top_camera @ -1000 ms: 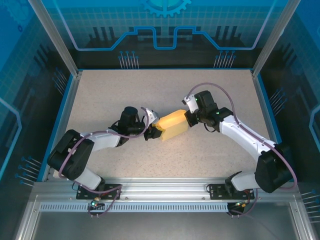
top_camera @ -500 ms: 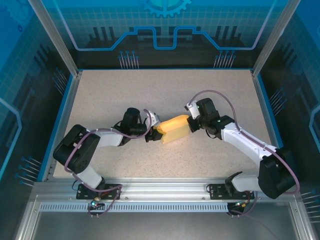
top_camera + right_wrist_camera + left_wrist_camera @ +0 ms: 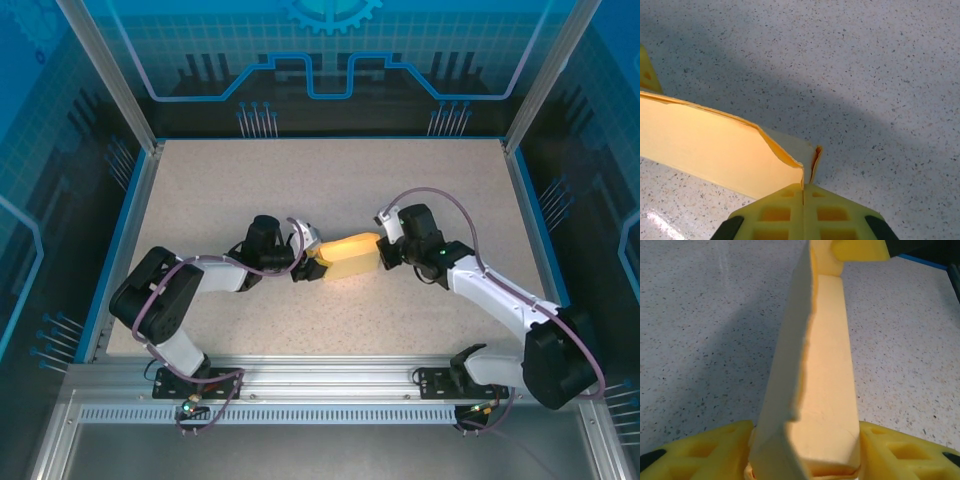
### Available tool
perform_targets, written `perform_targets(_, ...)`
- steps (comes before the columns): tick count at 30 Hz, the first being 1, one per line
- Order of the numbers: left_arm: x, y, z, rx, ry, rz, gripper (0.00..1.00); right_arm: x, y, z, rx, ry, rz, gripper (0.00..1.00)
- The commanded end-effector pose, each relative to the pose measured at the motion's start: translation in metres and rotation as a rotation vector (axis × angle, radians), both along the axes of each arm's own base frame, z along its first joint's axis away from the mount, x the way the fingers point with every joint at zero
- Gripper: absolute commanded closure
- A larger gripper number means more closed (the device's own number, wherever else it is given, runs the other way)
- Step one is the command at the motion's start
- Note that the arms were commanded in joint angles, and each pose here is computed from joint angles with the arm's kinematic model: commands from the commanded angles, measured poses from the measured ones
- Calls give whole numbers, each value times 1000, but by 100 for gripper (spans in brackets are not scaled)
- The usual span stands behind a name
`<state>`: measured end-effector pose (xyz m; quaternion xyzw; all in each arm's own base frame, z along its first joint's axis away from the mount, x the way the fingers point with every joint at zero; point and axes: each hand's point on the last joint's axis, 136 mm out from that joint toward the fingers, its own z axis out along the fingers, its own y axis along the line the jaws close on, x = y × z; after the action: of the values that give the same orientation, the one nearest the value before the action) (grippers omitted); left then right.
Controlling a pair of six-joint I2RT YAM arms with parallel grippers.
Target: Fold the paper box
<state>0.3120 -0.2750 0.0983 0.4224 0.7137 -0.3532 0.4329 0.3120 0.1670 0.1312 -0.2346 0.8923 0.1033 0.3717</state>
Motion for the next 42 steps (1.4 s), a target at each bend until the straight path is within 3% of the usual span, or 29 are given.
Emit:
perform_targets(1, 4, 6, 8, -16, -34, 38, 43, -11, 2, -8, 39, 39, -19, 100)
perform_targets(11, 3, 13, 24, -65, -30, 110, 34, -13, 5, -8, 48, 46, -90, 100)
perform_targets(16, 1, 22, 43, -134, 60, 224, 33, -14, 6, -14, 35, 54, -122, 100)
perform_targets(23, -12, 35, 43, -49, 142, 355, 36, -14, 7, -15, 26, 51, -139, 100)
perform_targets(26, -15, 36, 38, 17, 166, 369, 40, -13, 7, -14, 25, 46, -141, 100)
perform_targets(36, -11, 33, 39, 79, 170, 374, 71, -15, 6, -13, 21, 44, -140, 100)
perform_targets(42, -8, 28, 38, 83, 186, 363, 79, -15, 5, -12, 22, 42, -142, 100)
